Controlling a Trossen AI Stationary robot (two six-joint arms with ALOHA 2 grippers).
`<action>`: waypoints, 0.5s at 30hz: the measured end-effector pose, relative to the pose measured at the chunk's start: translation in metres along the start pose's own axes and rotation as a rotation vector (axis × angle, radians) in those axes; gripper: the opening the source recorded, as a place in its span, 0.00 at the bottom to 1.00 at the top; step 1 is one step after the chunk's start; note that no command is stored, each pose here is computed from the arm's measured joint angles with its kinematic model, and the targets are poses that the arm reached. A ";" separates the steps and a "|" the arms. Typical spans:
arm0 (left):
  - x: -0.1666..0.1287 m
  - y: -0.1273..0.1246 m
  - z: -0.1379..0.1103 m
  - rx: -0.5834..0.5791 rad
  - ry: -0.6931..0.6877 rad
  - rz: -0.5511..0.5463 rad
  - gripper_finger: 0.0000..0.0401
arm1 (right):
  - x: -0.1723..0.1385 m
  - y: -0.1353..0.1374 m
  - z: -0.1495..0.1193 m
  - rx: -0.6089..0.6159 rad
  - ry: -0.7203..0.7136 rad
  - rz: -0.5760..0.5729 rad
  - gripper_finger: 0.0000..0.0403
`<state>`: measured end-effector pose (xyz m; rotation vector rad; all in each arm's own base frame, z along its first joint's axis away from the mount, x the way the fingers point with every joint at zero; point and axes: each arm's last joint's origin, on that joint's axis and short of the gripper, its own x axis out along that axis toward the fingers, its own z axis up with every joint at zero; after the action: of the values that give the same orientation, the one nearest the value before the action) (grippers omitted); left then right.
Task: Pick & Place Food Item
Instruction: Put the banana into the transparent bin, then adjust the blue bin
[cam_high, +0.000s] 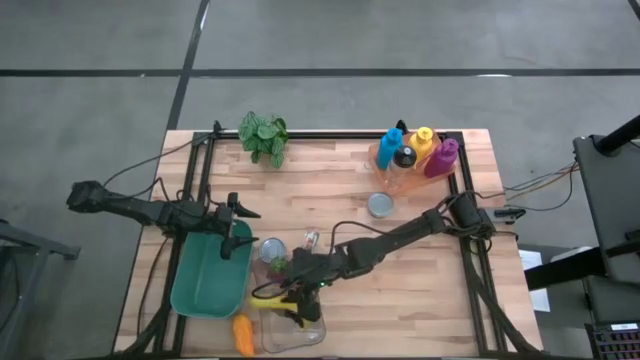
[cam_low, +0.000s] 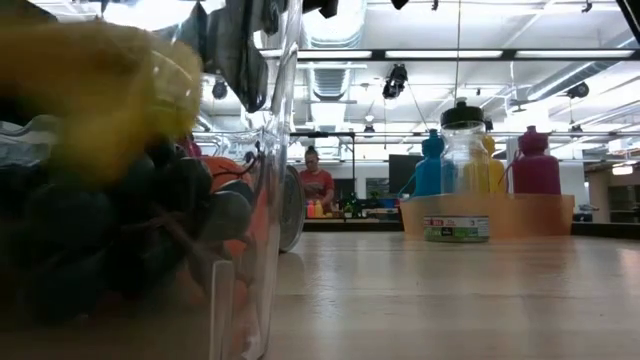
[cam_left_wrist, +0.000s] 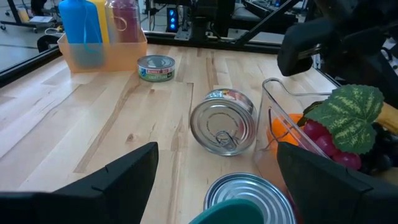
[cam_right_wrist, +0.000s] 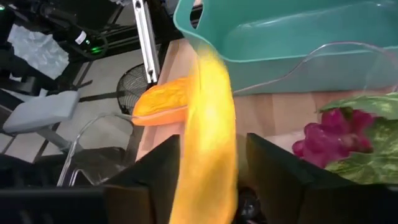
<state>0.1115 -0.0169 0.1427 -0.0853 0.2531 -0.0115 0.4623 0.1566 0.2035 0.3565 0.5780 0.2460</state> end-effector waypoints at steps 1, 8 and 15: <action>0.000 0.000 0.000 0.000 -0.001 0.000 0.84 | 0.000 0.000 0.000 0.000 -0.001 0.001 0.48; 0.000 0.000 0.000 0.000 -0.001 0.000 0.84 | 0.000 0.001 0.002 -0.004 -0.007 0.003 0.54; 0.000 0.000 0.000 0.000 0.000 0.001 0.84 | -0.007 0.007 0.009 -0.072 -0.052 -0.026 0.54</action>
<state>0.1115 -0.0169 0.1427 -0.0854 0.2527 -0.0108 0.4611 0.1582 0.2169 0.2850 0.5204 0.2317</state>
